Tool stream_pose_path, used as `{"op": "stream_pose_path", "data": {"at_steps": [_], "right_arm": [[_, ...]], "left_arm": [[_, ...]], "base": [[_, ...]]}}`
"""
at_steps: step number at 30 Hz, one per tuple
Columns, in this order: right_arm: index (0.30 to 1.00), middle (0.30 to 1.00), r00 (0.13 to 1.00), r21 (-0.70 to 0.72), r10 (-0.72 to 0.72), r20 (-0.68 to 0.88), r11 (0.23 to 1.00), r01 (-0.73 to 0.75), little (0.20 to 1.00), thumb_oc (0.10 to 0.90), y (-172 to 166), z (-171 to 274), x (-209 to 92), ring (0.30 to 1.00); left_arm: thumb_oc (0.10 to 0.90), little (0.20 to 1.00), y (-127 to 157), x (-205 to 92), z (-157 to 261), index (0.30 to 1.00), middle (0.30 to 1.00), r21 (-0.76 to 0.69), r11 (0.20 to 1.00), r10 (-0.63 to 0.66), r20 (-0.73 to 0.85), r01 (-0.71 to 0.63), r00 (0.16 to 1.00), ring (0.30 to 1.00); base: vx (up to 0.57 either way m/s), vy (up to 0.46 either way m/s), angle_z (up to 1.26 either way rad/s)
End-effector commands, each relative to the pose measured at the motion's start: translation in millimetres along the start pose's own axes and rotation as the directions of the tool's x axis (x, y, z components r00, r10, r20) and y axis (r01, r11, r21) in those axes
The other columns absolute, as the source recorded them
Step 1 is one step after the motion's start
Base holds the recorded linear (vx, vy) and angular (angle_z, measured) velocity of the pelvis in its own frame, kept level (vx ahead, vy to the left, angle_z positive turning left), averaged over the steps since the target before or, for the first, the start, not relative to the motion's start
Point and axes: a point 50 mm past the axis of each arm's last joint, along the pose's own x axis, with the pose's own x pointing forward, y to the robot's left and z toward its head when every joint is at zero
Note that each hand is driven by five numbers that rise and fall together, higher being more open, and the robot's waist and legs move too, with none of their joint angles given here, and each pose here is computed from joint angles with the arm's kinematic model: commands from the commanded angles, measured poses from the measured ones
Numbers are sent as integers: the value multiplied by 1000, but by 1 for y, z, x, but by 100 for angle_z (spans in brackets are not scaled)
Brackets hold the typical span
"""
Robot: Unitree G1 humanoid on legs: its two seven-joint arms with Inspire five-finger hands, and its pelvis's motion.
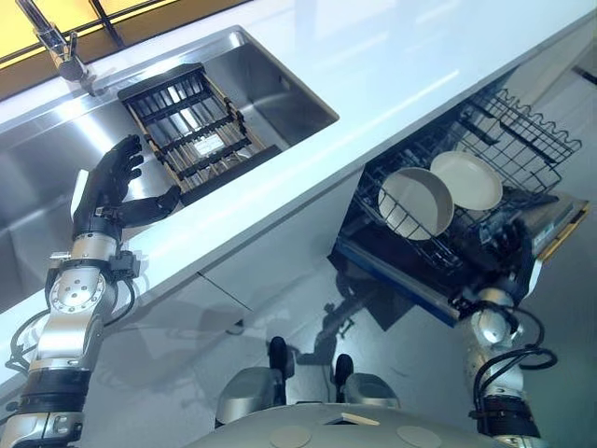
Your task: Pick up plates and place into dishwasher.
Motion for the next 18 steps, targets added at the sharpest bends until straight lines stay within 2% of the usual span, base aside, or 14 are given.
{"op": "stream_pose_path", "data": {"at_steps": [1,11,18], "right_arm": [[900,900,940,106,-93,328,992,62,900,800,8,60,11,900],[900,900,989,202,-99,106,976,76,900,800,8,21,7,900],[900,900,997,202,-43,70,979,28,900,800,17,10,0,900]], "left_arm": [[800,900,-8,2,13,900,900,-33,999,-9,100,12,995,900],[800,900,-13,3,12,900,900,-47,999,-22,99,26,995,900],[800,900,-19,4,12,900,900,-56,998,-27,99,33,995,900]], "base": [[0,0,0],[0,0,0],[0,0,0]]}}
